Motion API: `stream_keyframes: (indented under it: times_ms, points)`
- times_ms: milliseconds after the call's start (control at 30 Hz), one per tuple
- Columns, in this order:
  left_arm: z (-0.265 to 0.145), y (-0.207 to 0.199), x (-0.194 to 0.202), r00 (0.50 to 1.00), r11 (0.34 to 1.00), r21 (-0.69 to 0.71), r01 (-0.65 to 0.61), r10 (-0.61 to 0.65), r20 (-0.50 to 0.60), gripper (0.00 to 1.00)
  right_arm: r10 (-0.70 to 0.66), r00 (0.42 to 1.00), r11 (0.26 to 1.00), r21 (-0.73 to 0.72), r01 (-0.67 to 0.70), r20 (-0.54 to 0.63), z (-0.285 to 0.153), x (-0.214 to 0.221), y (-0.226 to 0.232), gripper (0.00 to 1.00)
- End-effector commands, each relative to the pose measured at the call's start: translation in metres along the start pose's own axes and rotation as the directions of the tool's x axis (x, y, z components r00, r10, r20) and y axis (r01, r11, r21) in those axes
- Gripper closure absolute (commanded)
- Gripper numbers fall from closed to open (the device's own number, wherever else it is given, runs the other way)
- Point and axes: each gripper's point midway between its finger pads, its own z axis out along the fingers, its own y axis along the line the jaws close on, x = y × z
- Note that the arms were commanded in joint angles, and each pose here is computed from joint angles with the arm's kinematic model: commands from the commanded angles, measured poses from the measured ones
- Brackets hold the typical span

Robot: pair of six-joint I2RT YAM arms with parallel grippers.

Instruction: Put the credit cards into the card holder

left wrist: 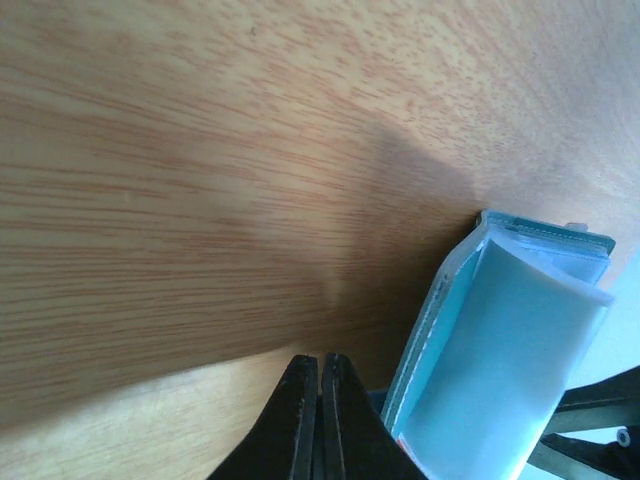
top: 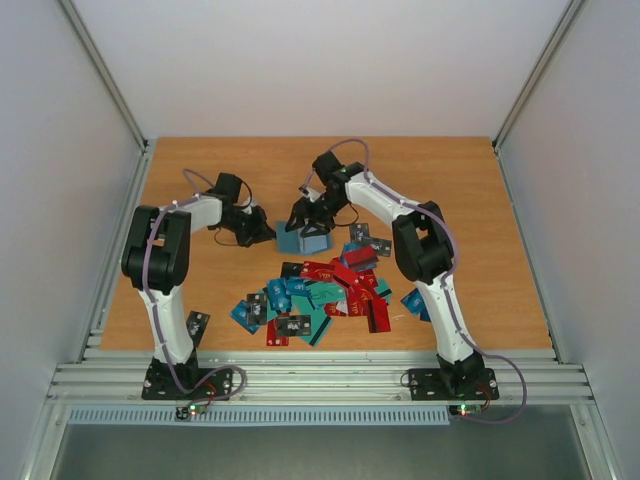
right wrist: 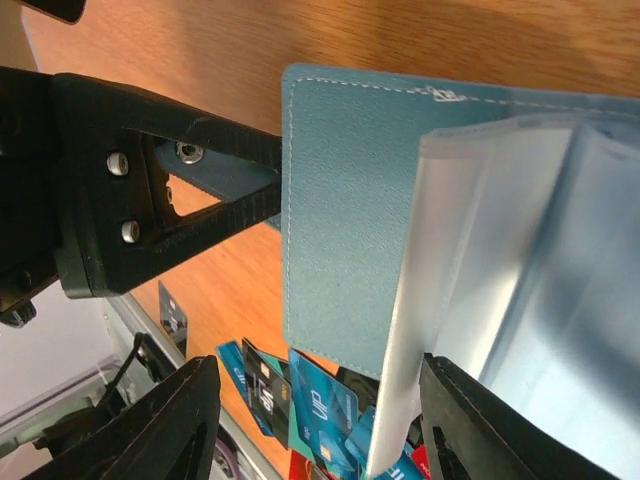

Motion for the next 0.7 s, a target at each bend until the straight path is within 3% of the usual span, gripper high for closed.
stream_keyframes:
  times_ms: [0, 167, 367, 667]
  points:
    - [0.004, -0.008, -0.004, 0.999, 0.999, 0.021, -0.034, 0.034, -0.011, 1.00, 0.015, 1.000, 0.999, -0.029, -0.016, -0.021, 0.015, -0.006, 0.003, 0.44]
    - [0.003, -0.010, 0.000, 0.999, 0.999, 0.032, -0.038, 0.039, -0.032, 0.99, 0.066, 0.997, 0.996, -0.056, -0.067, -0.026, 0.029, -0.017, 0.000, 0.44]
    - [-0.003, -0.015, 0.001, 0.998, 0.998, 0.040, -0.056, 0.057, -0.039, 0.90, 0.074, 0.997, 0.995, -0.067, -0.075, -0.020, 0.036, -0.029, -0.001, 0.44]
    - [-0.045, -0.024, -0.009, 0.992, 0.992, -0.043, -0.122, 0.123, 0.038, 0.47, 0.116, 0.993, 0.993, 0.016, -0.116, -0.029, 0.050, -0.030, -0.031, 0.45]
